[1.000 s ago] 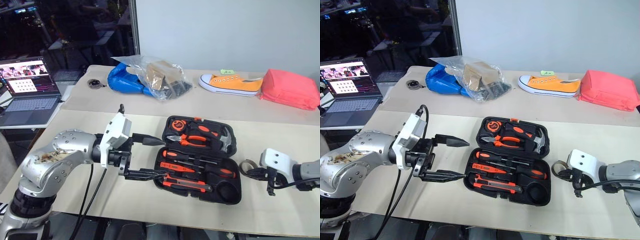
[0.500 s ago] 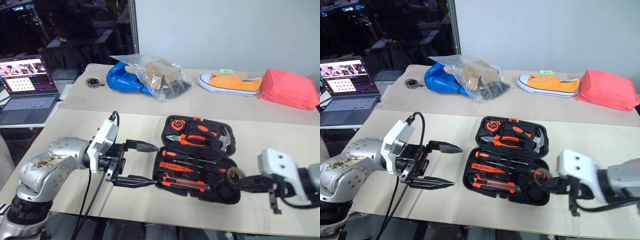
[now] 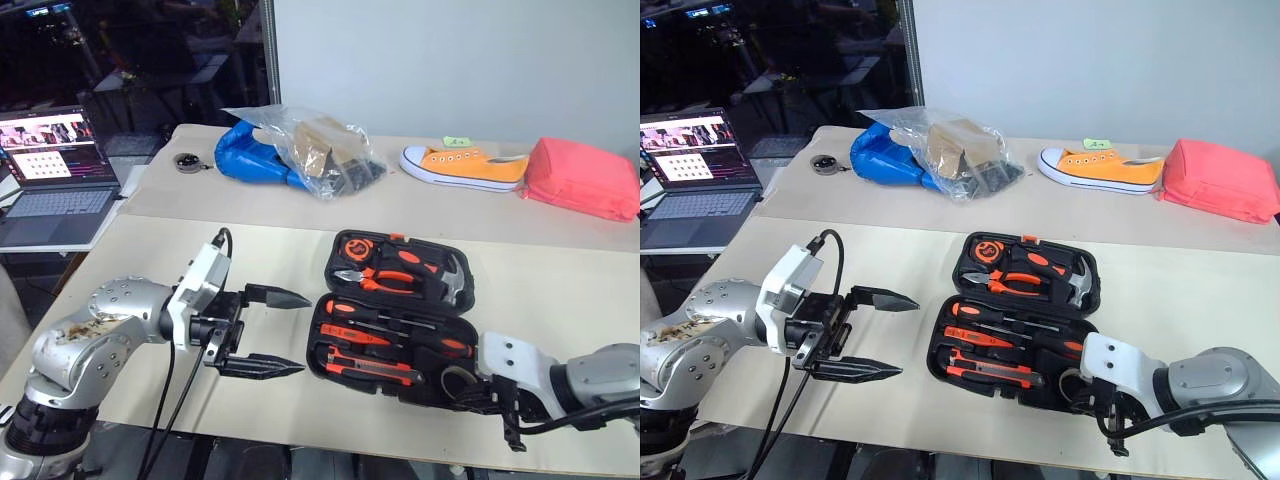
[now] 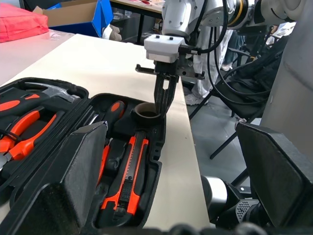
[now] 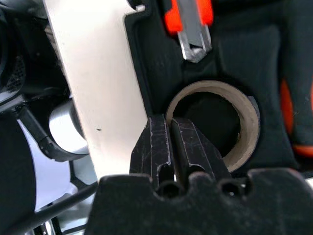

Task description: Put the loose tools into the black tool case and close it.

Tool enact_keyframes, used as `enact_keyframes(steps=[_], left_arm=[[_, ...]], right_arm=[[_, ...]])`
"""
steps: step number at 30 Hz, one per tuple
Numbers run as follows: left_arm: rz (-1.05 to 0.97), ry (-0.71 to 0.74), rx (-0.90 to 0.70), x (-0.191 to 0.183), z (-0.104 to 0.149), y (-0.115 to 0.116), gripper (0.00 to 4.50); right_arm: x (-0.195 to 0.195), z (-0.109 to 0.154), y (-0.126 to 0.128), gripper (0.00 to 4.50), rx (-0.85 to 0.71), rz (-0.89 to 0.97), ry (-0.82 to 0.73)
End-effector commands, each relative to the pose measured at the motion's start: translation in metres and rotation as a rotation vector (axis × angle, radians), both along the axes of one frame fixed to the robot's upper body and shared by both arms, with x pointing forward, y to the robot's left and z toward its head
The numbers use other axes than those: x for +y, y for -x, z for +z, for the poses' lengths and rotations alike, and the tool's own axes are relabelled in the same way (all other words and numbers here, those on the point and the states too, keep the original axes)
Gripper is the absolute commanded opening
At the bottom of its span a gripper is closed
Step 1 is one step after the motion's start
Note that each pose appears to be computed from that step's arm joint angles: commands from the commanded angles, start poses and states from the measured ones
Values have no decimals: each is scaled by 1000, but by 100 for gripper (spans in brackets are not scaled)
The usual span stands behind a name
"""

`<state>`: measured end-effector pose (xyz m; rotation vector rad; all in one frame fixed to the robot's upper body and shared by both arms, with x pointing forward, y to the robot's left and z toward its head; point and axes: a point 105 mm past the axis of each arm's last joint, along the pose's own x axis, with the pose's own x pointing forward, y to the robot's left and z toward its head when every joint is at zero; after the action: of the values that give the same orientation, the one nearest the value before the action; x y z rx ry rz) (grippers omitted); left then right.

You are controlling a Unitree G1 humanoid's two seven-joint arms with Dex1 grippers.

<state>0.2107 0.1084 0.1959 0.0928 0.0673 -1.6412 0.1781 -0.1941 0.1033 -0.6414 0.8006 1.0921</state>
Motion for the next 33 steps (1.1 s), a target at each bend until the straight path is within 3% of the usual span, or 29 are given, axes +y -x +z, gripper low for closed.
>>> enact_keyframes(steps=[1, 5, 6, 7, 10, 13, 16, 18, 20, 24, 33], left_arm=[[1, 7, -39, 1, 5, 0, 450], [3, 5, -28, 1, 2, 3, 450], [11, 4, -23, 3, 0, 3, 450], [21, 4, -18, 6, -2, 2, 450], [87, 23, 6, 12, -5, -4, 450], [229, 41, 29, 14, -12, -20, 450], [482, 130, 65, 6, -8, -56, 450], [690, 31, 147, 5, -21, -87, 450], [764, -14, 211, 3, -26, -102, 450], [835, -102, 286, -21, -36, -141, 450], [921, -131, 404, -47, -40, -188, 450]], right_arm=[[2, -4, -3, 4, 1, 6, 4], [5, -4, -3, 4, 19, 48, -5], [5, -2, -6, 72, -7, 55, 0], [5, 1, -9, 88, -33, 59, 6], [7, 15, -14, 191, -102, 54, -37], [14, 39, -21, 191, -211, 23, -156], [15, 69, -47, 191, -325, -124, -327], [8, 82, -71, 191, -377, -270, -363], [4, 84, -85, 191, -356, -354, -369], [-39, 69, -131, 191, -337, -710, -309], [-66, 62, -153, 191, -312, -950, -267]])
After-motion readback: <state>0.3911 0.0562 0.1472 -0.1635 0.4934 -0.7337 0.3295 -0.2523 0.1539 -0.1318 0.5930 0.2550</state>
